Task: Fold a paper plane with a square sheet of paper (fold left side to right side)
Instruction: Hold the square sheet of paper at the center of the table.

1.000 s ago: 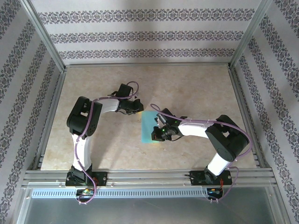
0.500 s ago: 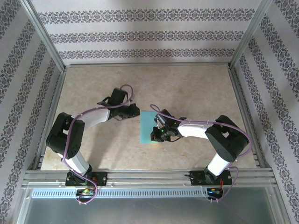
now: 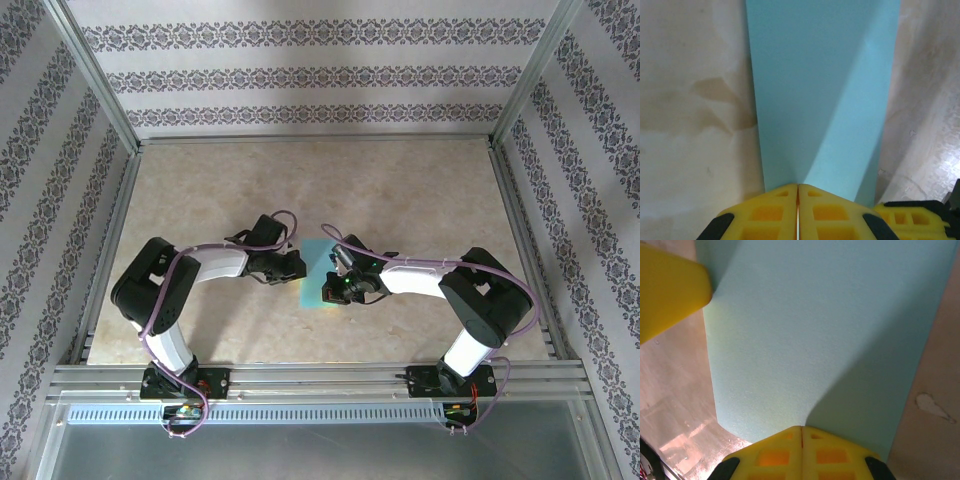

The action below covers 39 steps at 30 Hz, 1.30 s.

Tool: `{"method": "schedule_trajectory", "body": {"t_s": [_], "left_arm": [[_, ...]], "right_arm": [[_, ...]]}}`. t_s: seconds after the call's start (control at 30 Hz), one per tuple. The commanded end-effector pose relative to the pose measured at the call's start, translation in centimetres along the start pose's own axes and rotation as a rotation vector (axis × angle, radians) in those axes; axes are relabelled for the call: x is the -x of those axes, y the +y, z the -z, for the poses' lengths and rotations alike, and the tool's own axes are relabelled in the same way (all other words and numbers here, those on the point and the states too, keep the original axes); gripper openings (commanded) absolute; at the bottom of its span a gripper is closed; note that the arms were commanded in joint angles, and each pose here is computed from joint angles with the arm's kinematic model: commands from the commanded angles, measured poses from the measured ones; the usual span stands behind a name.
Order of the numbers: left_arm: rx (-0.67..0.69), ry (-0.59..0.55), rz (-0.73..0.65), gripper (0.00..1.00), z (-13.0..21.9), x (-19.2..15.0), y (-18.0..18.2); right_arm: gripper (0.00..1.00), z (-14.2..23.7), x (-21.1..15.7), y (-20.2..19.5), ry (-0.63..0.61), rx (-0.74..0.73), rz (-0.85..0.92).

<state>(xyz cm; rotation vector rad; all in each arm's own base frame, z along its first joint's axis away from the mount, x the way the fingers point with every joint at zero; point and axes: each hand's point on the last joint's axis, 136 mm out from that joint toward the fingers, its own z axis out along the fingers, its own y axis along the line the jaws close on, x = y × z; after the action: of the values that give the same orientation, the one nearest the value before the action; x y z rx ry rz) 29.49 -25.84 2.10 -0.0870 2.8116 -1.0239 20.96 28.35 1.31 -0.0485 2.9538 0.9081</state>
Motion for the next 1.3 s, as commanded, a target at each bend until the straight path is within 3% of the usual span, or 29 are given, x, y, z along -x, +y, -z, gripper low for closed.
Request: {"method": "schedule_trajectory", "body": {"t_s": [0.0,0.07,0.3,0.47,0.73,1.27], "left_arm": [[0.008,-0.028,-0.008,0.09,-0.2,1.1,-0.2],[0.046,-0.023,0.001,0.09,-0.3,0.9,0.7],[0.078,0.013,0.032,0.06,-0.8,-0.7,1.9],[0.085,0.015,0.046,0.05,-1.0,-1.4,2.3],[0.081,0.015,0.043,0.04,-1.3,-1.3,2.1],[0.075,0.015,0.041,0.04,-1.3,-1.3,1.9]], "right_arm": [[0.00,-0.6,-1.8,-3.1,0.045,-0.135,-0.026],[0.01,-0.3,-1.5,-2.6,0.037,-0.117,-0.015],[0.22,3.0,0.9,1.3,-0.048,0.027,0.008],[0.29,5.1,1.6,-0.2,-0.082,0.070,-0.050],[0.40,4.7,-0.2,-2.4,-0.019,0.099,-0.142],[0.39,2.3,-0.9,-2.1,0.030,0.138,-0.185]]}}
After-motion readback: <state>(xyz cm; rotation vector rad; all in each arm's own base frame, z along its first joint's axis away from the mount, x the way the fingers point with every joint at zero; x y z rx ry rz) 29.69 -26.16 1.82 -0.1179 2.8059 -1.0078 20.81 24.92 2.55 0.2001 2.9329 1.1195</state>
